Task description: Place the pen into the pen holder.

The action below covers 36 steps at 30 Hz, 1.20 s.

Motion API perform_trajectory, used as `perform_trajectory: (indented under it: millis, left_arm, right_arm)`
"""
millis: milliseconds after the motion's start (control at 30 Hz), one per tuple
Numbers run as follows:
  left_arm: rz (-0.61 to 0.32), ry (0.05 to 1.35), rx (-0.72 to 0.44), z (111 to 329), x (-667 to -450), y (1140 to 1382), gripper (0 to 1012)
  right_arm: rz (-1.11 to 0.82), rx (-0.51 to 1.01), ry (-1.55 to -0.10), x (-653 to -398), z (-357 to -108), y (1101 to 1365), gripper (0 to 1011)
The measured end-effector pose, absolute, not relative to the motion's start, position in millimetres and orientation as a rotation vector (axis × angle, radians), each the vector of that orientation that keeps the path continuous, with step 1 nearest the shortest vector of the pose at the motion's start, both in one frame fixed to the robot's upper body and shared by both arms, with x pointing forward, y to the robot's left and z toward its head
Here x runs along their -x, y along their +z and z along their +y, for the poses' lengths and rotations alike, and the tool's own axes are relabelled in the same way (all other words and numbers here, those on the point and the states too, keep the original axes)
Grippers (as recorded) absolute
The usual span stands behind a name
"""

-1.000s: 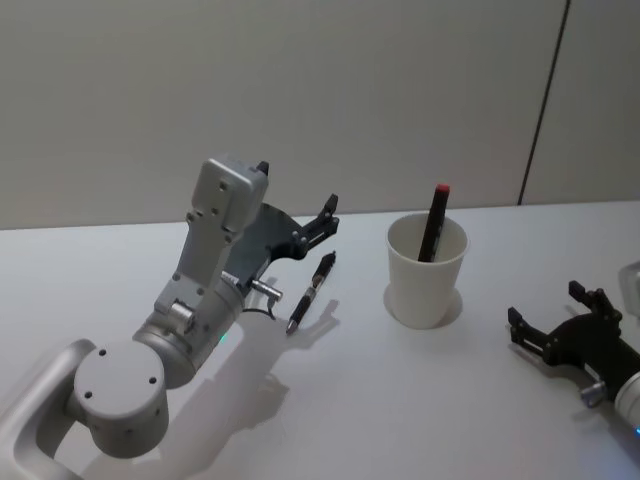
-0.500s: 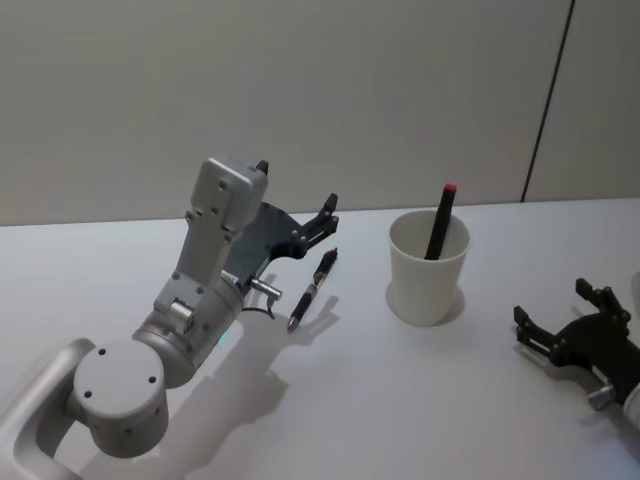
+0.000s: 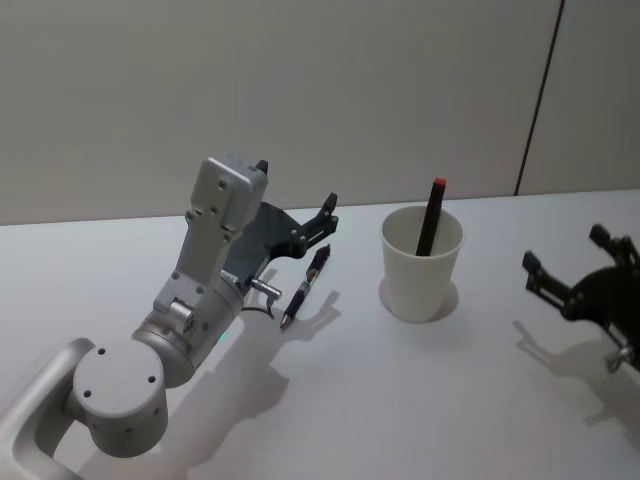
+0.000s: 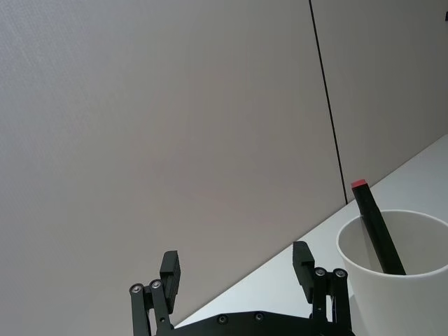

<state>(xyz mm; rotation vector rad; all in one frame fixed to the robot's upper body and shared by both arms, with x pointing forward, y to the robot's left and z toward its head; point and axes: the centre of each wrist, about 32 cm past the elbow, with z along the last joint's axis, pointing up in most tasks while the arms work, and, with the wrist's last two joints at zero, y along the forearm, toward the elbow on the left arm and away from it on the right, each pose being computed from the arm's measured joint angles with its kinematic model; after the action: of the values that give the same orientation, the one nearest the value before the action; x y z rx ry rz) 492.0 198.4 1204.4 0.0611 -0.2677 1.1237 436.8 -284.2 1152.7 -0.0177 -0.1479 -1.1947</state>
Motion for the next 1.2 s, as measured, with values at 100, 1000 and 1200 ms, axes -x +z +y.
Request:
perform_trajectory:
  millis: [100, 1000, 1200]
  left_arm:
    - [-0.268, 1.124, -0.061, 198.4, -492.0, 1204.4, 1001]
    - [-0.268, 1.124, -0.061, 198.4, -492.0, 1204.4, 1001]
    - [-0.268, 1.124, -0.061, 198.4, -492.0, 1204.4, 1001]
  right_arm:
    - [-0.165, -0.043, -1.188, -437.3, -284.4, 1161.7, 1001]
    - [-0.197, -0.288, -1.126, -439.9, -285.9, 1202.5, 1001]
    - [-0.161, -0.215, -1.122, -437.8, -287.2, 1198.9, 1001]
